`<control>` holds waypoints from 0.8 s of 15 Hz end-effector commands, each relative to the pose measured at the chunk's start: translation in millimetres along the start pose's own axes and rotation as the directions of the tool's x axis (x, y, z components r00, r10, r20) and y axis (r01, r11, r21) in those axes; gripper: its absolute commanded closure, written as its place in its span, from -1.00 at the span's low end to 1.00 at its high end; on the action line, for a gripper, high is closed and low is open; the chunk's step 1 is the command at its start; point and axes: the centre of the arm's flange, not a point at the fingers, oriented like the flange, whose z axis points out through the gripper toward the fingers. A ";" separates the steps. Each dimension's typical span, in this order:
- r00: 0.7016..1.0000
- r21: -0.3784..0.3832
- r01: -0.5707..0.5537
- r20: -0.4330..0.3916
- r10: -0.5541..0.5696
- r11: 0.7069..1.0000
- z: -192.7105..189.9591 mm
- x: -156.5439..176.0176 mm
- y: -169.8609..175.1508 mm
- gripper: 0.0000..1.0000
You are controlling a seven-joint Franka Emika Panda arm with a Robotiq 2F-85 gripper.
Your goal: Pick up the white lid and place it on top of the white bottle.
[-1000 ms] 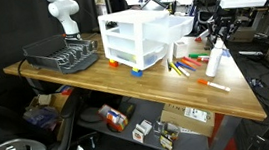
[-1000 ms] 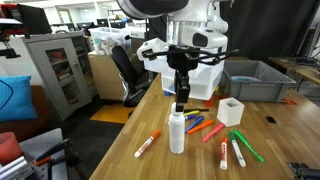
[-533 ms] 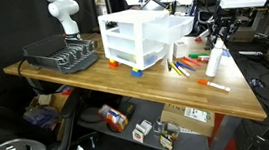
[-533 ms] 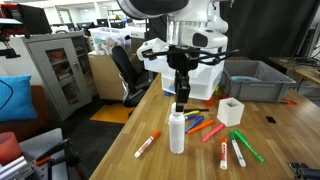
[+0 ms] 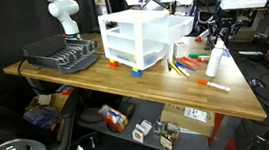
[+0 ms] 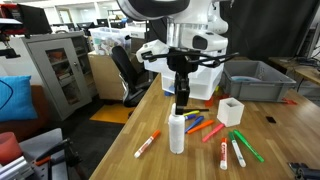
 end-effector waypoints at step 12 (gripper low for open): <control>1.000 0.009 -0.023 0.020 0.023 1.000 10.7 0.5 6.5 -1.00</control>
